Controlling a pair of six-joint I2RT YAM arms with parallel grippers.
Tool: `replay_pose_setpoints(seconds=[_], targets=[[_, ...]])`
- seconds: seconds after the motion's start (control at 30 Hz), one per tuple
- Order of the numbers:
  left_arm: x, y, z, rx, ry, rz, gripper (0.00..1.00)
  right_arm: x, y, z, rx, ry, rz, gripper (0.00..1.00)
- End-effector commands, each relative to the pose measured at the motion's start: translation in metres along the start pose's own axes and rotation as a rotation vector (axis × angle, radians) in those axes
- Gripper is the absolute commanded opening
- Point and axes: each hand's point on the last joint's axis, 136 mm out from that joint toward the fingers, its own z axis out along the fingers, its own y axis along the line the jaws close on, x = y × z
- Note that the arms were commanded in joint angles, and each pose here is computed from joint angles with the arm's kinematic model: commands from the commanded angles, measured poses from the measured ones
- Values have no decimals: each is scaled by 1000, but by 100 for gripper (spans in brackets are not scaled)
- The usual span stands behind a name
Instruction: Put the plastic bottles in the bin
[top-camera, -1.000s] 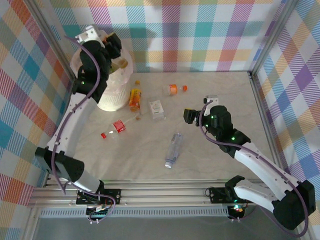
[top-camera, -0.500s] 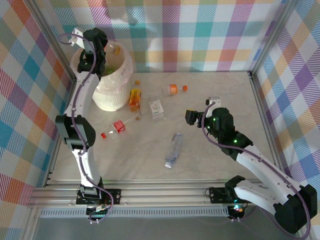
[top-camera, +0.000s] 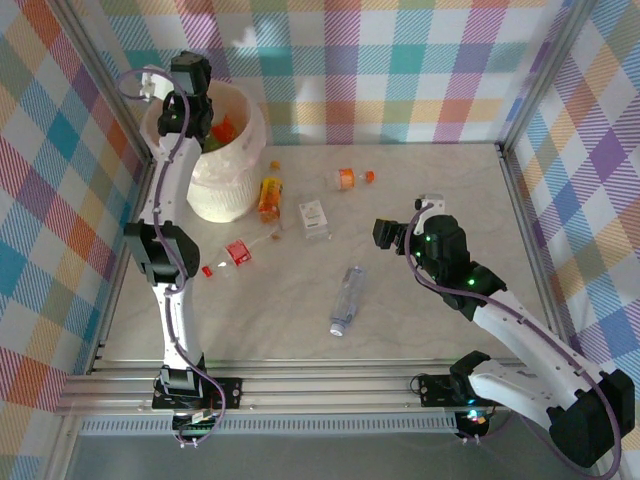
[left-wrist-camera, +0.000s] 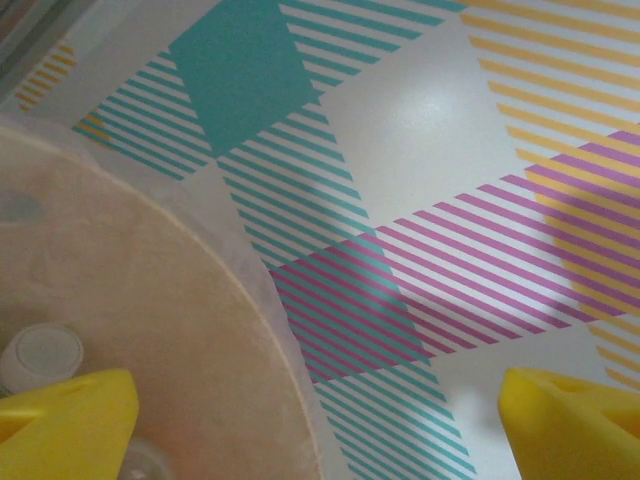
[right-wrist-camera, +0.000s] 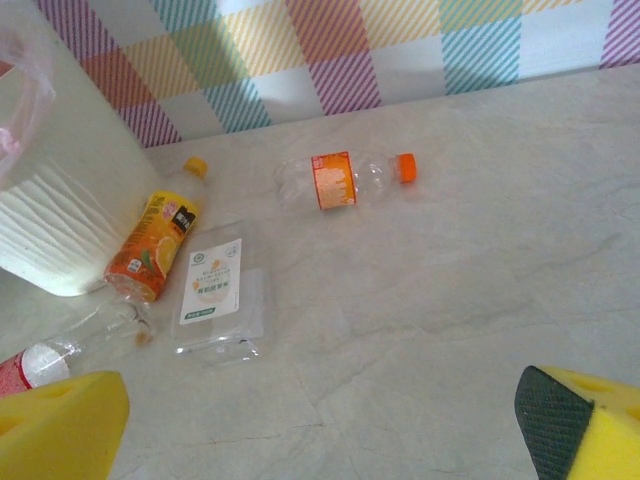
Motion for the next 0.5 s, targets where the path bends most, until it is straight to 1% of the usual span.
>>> replay_pose_setpoints(seconds=[0.0,0.1,0.23,0.3,0.37,0.47], targets=[[-25,-7,-23,8,-27,24,96,-8,-5,-4,30,-18,55,100],[-29,-10,-34,42,-22,38,100,-4,-7,-2,43,3,67,100],[-26,-21,-55,115,-1,79,100,0,-7,1,42,23,70,100],[-22,-34,-77,231,-7,118,100,2,-6,2,39,30,76,100],[-12,-43,-101,333,27,172,100,2,-5,3,34,30,86,100],[6,-33,-137,387,89,274,100,5,-6,2,28,32,99,100]])
